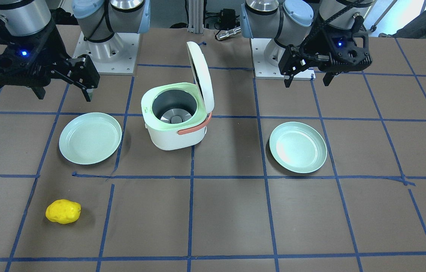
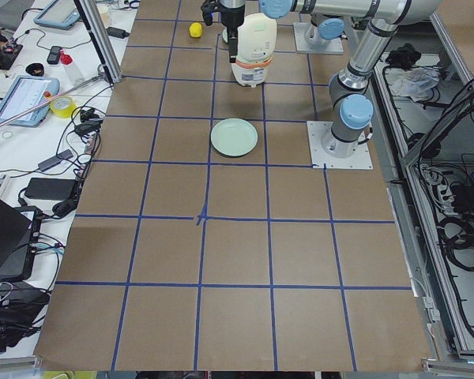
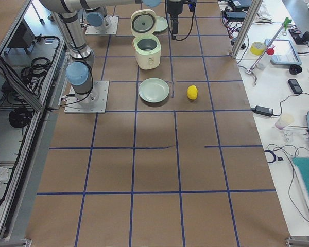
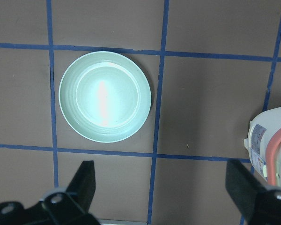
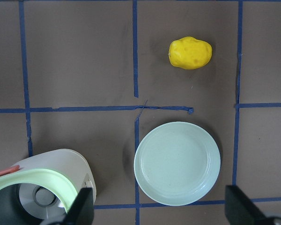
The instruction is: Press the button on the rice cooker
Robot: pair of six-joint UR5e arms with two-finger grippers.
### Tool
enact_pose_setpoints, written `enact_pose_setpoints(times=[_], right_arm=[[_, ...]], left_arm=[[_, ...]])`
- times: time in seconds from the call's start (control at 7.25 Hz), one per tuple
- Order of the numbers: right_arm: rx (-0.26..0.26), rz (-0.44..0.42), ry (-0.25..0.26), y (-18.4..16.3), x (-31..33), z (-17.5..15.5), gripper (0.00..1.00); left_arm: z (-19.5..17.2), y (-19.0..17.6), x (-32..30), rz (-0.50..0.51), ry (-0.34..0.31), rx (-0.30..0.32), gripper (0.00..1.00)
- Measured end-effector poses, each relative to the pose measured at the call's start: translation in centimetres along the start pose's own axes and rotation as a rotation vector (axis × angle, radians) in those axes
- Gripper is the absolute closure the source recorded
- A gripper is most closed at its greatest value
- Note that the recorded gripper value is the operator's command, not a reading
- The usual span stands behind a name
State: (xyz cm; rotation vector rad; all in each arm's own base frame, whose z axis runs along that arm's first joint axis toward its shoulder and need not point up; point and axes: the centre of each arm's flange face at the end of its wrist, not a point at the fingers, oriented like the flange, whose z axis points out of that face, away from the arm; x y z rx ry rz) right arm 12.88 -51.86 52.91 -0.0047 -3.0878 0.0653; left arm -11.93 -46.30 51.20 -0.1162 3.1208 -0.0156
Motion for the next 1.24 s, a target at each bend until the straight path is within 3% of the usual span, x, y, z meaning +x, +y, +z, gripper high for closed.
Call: enact_pose_setpoints(times=[1.24], right_arm=[[-0.003,-0.004,-0.001,0.18,0.24,-0.02,0.0]], left_arm=[[0.0,0.0,0.0,0.0,0.0,0.0,0.0]])
